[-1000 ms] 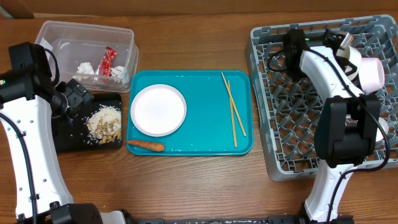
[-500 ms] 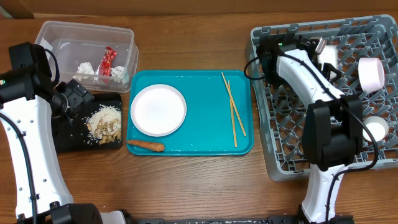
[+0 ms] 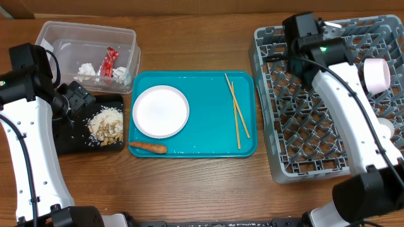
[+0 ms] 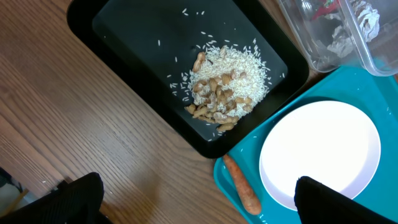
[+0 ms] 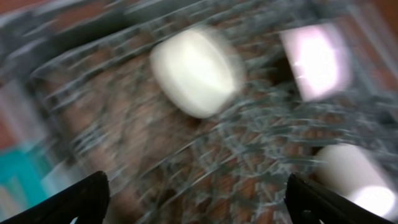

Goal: Sort waste into correct bins and load items into the dishwasher
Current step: 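Move the right gripper to the chopsticks on the teal tray and grasp one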

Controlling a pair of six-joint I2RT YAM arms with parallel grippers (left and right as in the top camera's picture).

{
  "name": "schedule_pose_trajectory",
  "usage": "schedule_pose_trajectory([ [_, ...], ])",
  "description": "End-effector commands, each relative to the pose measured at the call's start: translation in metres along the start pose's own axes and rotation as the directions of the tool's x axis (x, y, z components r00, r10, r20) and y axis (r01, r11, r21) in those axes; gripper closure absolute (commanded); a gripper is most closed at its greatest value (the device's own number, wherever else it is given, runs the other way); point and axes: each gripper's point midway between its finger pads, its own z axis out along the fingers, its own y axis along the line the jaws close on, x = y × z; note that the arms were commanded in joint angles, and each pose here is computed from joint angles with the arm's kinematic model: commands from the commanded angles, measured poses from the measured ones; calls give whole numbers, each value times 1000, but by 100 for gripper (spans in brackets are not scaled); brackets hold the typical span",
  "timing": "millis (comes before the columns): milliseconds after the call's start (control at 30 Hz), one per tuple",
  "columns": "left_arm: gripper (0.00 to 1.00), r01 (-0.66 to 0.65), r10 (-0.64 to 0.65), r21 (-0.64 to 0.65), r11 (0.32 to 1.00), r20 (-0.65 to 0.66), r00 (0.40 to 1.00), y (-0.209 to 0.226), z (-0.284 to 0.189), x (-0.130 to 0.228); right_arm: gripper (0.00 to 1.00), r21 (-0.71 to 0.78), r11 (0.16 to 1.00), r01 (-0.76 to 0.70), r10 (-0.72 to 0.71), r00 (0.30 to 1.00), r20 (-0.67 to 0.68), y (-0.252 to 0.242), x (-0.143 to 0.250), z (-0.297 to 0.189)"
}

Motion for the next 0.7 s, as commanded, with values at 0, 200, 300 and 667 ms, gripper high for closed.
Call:
schedule_pose_trajectory([
  [0, 0, 7, -7, 12, 1000, 10, 1000, -2, -4, -2, 8, -579, 791, 195, -300, 950, -89, 95, 45, -45],
  [200, 0, 6, -6, 5, 1000, -2, 1000, -1, 0, 1, 12, -637, 726, 260, -416, 903, -105, 136, 80, -55],
  [300, 0, 4, -4, -5, 1000, -16, 1000, 1, 4, 4, 14, -573, 765, 294, -443, 886, -137, 147, 97, -43],
  [667, 0, 0, -2, -30, 1000, -56, 998, 6, 24, 14, 24, -487, 816, 312, -512, 781, -358, 174, 161, 35],
])
